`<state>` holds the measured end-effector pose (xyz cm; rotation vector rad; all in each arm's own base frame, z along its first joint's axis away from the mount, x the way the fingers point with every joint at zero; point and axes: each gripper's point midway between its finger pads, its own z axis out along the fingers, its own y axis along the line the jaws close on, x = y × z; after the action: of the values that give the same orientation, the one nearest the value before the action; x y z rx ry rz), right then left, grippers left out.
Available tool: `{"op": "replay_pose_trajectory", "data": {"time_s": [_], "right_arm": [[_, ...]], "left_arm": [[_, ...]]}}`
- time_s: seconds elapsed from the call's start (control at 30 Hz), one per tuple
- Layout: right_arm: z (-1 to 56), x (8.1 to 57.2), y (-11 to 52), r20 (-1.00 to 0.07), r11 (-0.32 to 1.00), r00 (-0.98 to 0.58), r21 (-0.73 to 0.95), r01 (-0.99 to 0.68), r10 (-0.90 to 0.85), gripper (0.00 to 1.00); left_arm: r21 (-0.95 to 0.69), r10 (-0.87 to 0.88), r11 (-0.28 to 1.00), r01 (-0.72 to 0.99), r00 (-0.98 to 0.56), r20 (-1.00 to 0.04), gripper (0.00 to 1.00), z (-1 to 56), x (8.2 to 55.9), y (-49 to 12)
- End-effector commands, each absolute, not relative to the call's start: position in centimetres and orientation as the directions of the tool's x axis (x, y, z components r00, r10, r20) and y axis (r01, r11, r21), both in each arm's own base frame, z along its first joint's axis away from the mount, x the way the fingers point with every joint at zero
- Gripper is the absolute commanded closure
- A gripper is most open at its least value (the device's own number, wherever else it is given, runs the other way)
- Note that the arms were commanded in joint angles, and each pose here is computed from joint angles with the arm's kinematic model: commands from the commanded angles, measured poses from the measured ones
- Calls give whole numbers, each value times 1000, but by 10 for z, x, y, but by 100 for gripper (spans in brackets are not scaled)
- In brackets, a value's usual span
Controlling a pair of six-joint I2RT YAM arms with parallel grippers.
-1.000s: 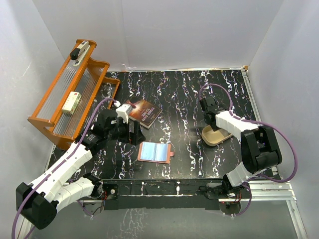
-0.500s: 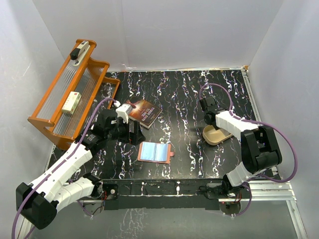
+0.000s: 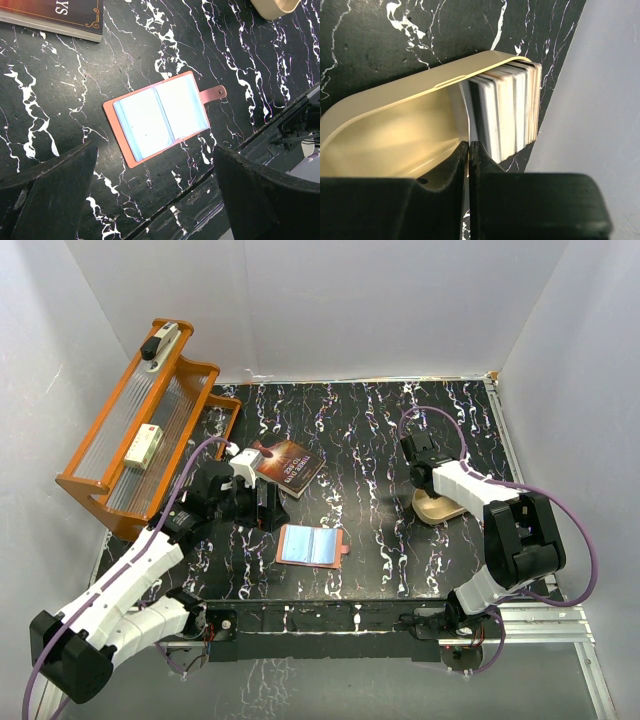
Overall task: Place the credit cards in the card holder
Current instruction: Pick up the credit card from the storage box.
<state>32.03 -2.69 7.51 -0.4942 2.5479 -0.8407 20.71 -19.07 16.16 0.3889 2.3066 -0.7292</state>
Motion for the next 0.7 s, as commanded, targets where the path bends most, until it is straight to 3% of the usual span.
{"op": "replay_pose_trajectory", "data": {"time_s": [0.0, 0.37, 0.67], "right_arm": [[103, 339, -22, -368, 785, -832, -606, -124, -416, 100], [121, 338, -4, -411, 850, -827, -507, -142, -383, 100], [175, 344, 42, -597, 950, -758, -299, -93, -263, 100]], "left_arm": [[-377, 78, 803, 462, -709, -701, 1, 166, 206, -187], [-372, 81, 813, 449, -719, -690, 1, 161, 206, -185], [-386, 63, 835, 393, -764, -642, 6, 147, 208, -185]]}}
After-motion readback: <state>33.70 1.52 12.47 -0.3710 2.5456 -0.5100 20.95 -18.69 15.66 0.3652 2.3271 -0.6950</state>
